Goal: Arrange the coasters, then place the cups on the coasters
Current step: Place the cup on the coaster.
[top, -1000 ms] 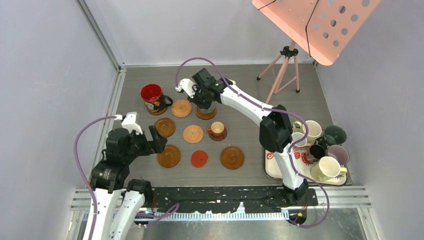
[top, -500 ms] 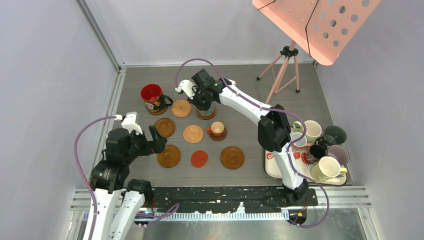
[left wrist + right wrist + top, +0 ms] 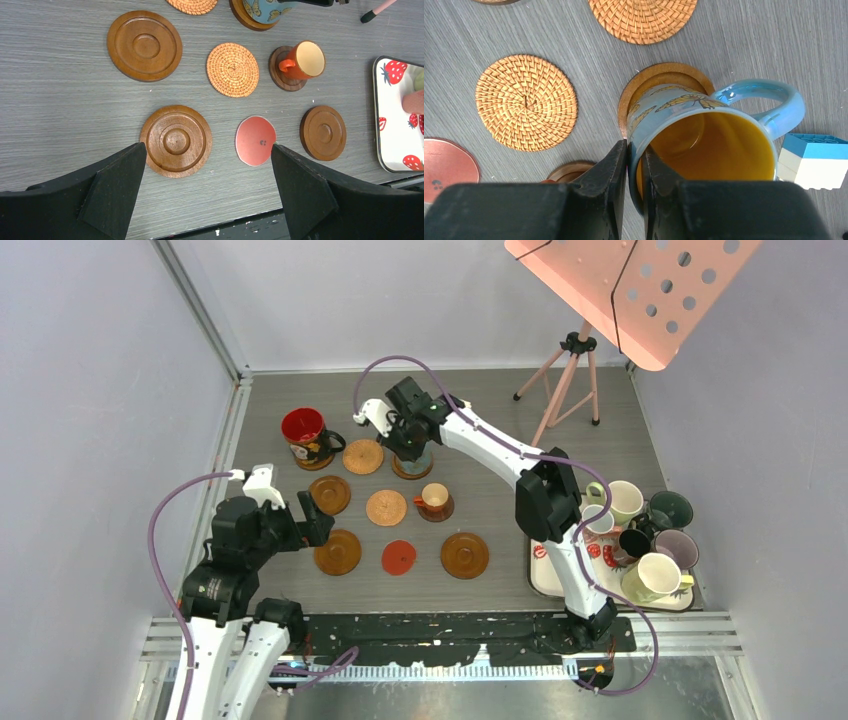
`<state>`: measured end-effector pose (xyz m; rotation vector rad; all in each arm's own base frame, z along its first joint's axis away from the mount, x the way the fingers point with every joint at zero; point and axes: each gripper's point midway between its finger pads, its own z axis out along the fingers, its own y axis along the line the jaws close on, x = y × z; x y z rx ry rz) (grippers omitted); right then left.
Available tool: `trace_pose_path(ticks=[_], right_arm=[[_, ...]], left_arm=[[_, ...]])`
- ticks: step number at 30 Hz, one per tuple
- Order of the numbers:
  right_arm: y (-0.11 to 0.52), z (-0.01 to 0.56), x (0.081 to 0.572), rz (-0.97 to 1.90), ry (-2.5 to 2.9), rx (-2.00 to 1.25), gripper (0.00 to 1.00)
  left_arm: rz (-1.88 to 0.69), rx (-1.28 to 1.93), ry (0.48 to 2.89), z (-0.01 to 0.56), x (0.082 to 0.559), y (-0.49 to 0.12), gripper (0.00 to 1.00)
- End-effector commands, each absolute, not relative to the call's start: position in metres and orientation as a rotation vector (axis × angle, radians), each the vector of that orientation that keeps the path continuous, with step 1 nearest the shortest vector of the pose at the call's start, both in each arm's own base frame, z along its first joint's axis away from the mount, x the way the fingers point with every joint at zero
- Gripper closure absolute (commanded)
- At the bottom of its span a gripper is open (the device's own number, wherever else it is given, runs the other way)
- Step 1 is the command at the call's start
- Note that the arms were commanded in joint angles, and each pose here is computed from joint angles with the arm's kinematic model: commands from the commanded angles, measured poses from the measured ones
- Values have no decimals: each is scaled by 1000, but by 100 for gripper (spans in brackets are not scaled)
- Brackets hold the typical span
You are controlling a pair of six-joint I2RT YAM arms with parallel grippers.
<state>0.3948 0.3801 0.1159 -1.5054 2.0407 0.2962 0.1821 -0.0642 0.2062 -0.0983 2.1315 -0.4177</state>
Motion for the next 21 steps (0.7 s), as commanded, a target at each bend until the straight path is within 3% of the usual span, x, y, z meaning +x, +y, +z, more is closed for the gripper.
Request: trace_pose_path(ticks=[1, 21], right_arm=[[399, 173, 417, 301, 1866, -1430, 76], [399, 171, 419, 290, 1868, -1425, 79]], left_arm=[[-417, -102, 2102, 212, 185, -64, 0], [-410, -105, 2098, 213, 185, -63, 1]])
